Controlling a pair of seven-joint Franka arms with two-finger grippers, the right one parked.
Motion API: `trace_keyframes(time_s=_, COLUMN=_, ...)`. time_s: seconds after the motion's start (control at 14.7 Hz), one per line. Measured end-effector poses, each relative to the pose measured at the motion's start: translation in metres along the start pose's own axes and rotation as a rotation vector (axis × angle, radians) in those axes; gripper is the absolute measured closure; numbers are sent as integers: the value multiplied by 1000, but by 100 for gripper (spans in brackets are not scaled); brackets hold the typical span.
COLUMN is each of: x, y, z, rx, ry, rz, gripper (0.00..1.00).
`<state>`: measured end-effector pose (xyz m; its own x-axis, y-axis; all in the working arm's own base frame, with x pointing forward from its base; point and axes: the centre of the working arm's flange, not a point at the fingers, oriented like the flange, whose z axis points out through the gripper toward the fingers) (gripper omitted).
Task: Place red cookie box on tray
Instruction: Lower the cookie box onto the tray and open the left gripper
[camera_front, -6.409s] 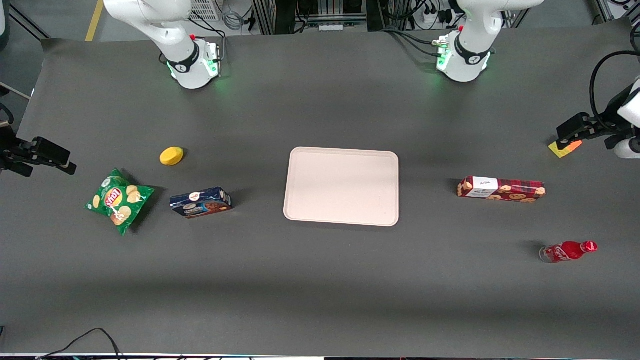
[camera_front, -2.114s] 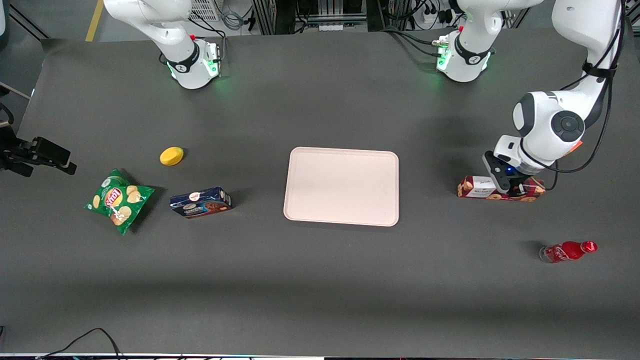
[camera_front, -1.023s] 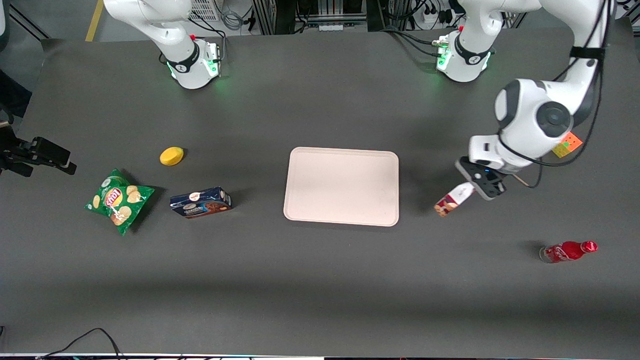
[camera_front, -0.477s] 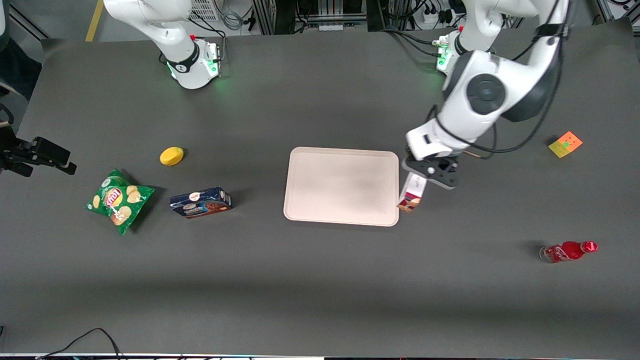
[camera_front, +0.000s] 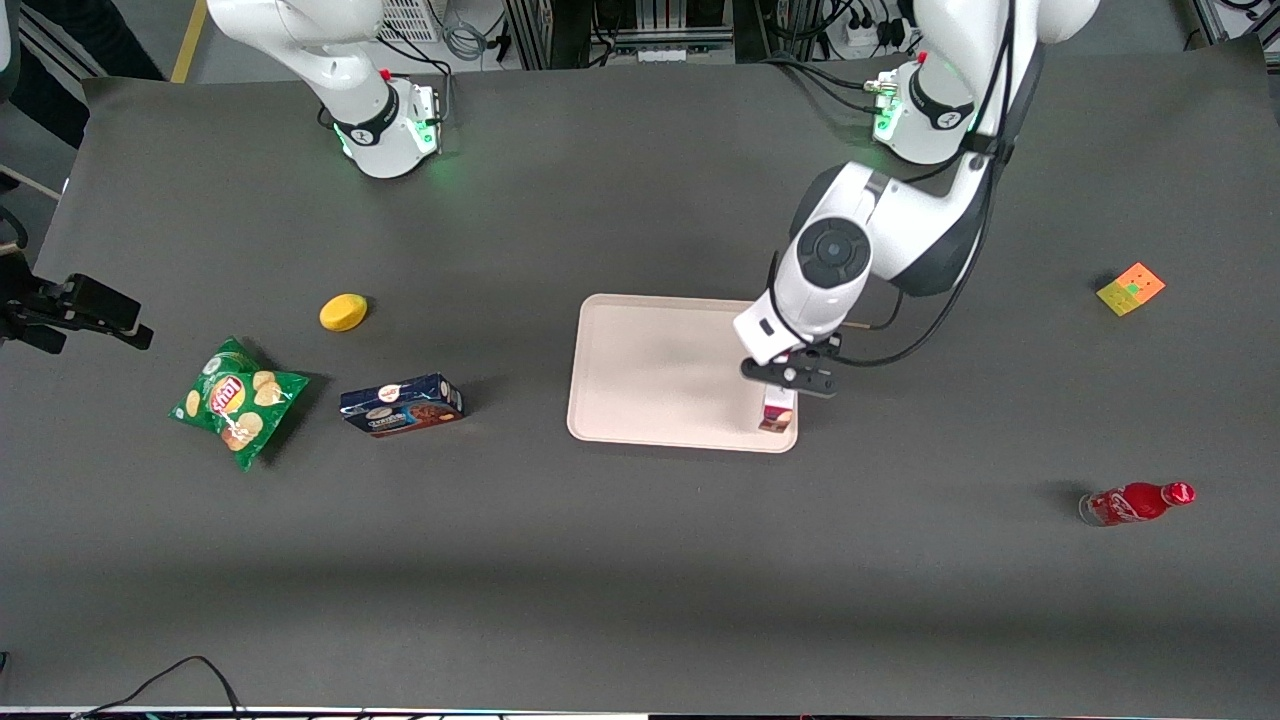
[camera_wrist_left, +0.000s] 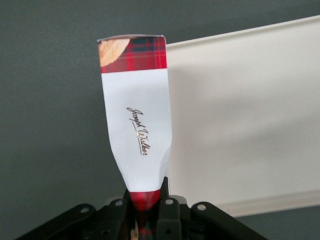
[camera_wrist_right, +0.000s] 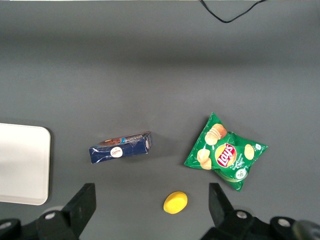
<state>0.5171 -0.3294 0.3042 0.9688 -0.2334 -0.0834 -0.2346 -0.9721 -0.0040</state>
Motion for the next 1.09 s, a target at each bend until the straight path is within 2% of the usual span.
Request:
trace_keyframes(time_s=0.2, x=12, y=-8, z=29, rx=7, ry=19, rz=-24, gripper=81)
trace_keyframes(time_s=0.48, x=11, y=5, z=33, rx=8, ry=24, rz=-80, gripper=81)
trace_keyframes(time_s=0.82, x=5, y=20, z=44, rx=15, ry=16, rz=-74, gripper=81)
trace_keyframes(time_s=1.09, x=2, y=22, z=61, rx=13, ry=31, rz=-70, gripper=81)
